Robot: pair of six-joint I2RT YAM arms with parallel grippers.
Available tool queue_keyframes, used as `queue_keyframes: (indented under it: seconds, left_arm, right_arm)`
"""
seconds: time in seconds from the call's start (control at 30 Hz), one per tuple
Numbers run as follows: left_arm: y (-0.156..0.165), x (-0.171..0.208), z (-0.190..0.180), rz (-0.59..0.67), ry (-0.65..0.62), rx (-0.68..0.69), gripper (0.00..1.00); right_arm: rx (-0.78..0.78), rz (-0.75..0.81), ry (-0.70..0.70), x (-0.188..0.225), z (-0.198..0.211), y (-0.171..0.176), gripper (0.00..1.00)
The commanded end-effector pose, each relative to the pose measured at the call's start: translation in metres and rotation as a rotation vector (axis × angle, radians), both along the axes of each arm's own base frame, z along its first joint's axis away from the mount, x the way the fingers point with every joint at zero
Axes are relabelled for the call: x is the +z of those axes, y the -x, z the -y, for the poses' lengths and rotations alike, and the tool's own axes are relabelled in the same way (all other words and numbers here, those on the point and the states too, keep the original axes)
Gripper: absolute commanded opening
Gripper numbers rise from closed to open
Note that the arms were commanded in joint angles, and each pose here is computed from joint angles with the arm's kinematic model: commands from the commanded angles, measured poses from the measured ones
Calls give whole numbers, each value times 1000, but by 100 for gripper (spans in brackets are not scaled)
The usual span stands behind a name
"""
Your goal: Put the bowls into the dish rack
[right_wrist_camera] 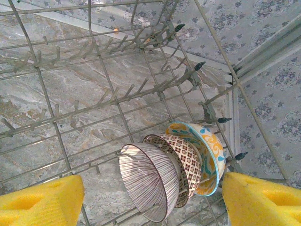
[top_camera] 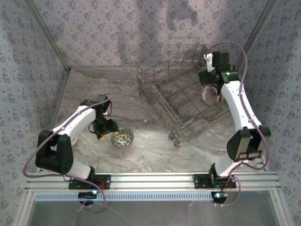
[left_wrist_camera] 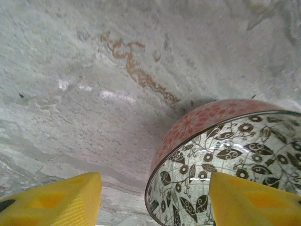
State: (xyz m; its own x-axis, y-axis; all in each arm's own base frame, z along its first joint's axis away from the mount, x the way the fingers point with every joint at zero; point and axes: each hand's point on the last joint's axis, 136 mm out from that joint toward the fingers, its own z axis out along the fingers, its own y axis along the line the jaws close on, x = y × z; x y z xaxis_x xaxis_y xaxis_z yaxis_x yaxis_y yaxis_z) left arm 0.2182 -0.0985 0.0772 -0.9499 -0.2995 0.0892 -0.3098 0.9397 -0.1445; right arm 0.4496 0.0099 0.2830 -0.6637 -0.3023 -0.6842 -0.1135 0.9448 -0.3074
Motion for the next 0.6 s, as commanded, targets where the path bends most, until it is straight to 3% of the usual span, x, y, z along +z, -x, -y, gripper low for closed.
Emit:
queue_keyframes:
  seconds: [0.0, 0.2, 0.57]
  left_arm:
    - [1, 0, 7, 23, 20, 15, 62]
    - [10, -25, 12, -19, 3, 8, 57]
    - [2, -33, 20, -15, -3, -29, 24]
  right_arm:
    - [9, -14, -7, 0, -2, 1, 79]
    - [14, -25, -7, -6, -3, 3, 79]
    - [16, -25, -2, -6, -3, 4, 79]
